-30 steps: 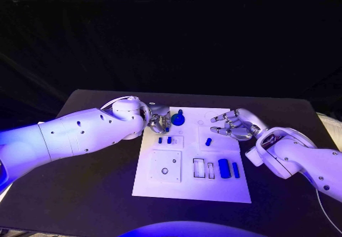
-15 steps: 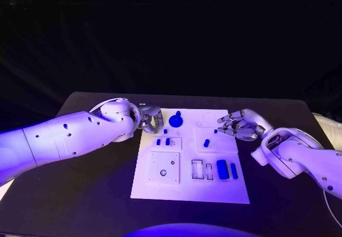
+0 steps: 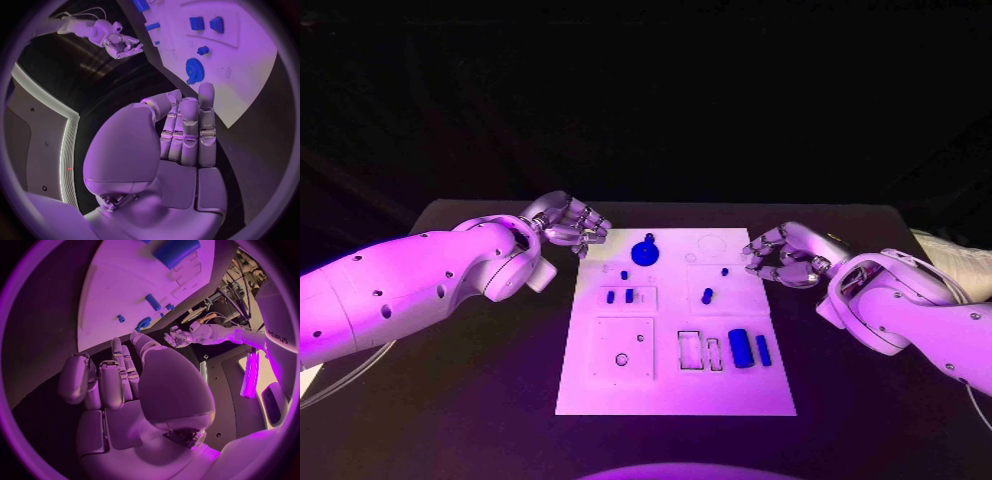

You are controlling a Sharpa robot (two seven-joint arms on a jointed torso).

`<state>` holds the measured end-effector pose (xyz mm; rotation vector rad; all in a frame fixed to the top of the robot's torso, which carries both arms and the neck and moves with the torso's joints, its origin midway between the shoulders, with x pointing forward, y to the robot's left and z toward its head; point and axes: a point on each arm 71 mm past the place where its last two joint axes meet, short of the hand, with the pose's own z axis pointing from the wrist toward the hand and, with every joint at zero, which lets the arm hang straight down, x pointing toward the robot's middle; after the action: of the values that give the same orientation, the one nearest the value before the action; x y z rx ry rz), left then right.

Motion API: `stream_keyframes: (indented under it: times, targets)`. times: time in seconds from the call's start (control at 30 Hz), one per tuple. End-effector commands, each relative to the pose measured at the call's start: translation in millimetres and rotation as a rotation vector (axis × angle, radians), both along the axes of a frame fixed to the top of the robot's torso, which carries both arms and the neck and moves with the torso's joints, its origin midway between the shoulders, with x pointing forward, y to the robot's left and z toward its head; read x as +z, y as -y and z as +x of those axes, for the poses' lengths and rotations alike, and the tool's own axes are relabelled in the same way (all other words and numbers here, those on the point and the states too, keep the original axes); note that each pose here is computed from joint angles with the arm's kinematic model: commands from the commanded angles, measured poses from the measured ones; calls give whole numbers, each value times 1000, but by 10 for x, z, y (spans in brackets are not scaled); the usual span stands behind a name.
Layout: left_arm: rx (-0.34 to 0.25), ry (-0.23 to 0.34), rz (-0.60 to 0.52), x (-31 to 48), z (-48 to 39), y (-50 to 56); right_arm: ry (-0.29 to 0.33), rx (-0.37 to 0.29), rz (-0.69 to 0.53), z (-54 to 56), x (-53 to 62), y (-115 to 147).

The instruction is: Assemble the parts on the task board

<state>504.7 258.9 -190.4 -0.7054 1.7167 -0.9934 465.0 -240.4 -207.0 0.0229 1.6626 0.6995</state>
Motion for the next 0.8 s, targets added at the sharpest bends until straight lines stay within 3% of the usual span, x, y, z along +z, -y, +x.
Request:
stream_keyframes:
  times: [0.03, 0.2, 0.3, 0.43, 0.8]
  targets:
    - [70, -26, -170, 21, -2, -49, 51, 9, -182, 3, -22, -31]
    - [70, -37, -301, 32, -27, -51, 88, 10, -256, 17, -25, -112]
    - [58, -66, -437, 31, -62, 11, 110, 15, -283, 29, -22, -194]
    - [39, -90, -541, 35, -99, 83, 111, 25, -302, 58, -22, -272]
    - [34, -140, -688, 28, -162, 208, 77, 51, -334, 155, -69, -451]
